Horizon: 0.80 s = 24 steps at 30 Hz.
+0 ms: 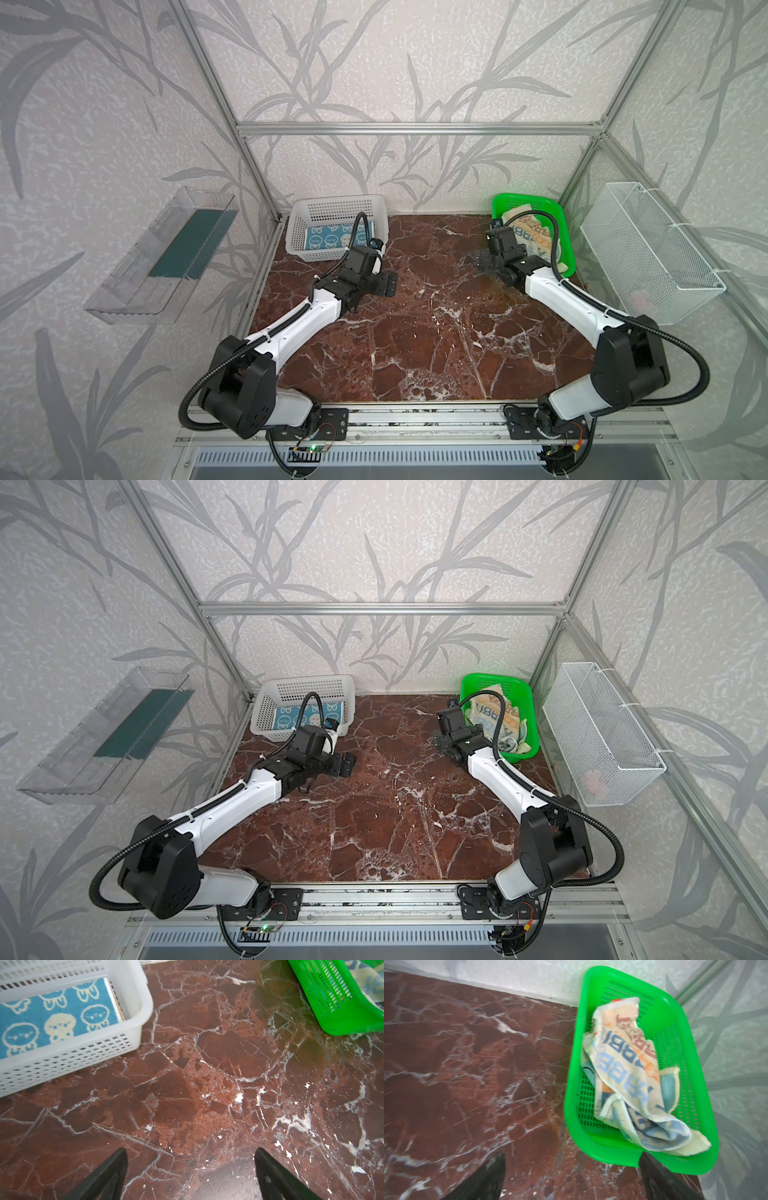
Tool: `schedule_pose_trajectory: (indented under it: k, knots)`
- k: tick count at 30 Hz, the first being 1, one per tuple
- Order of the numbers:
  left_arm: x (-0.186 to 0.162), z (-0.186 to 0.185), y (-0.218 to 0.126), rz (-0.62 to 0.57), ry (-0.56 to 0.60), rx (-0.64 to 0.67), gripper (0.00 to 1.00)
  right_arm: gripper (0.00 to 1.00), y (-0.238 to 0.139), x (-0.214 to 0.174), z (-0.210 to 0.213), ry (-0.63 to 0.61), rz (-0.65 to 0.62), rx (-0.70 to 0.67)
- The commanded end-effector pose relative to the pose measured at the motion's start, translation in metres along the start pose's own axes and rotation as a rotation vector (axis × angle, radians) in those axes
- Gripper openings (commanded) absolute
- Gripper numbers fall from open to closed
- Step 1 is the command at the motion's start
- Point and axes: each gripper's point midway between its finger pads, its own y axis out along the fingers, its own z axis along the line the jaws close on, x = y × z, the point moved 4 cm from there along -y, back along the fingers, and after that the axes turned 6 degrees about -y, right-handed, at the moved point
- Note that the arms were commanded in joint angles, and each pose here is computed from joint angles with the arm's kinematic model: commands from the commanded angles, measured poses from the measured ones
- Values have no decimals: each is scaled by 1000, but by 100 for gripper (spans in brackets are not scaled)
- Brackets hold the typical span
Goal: Fold and stack the towels
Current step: 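Raise the left gripper from the basket while the right reaches into the green basket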
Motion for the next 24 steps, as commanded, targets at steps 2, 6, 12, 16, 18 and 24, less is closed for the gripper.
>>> schedule_pose_trajectory:
  k: [2, 6, 12, 16, 18, 24]
  knots:
    - [-2, -15, 4, -20, 10, -65, 94, 95, 8, 4, -50, 114, 23, -124]
    - [-6, -21, 8, -22, 16, -88, 94, 93, 21, 0, -82, 198, 44, -184]
    - [-14, -22, 16, 3, 17, -90, 93, 90, 46, -7, -100, 185, 87, -270]
    - [-17, -25, 20, 20, 23, -99, 93, 90, 63, -14, -105, 171, 132, -307]
    - [-19, -26, 21, 26, 29, -101, 93, 90, 73, -20, -106, 165, 156, -317]
    - [-20, -26, 23, 33, 42, -94, 93, 90, 94, -32, -113, 130, 203, -340]
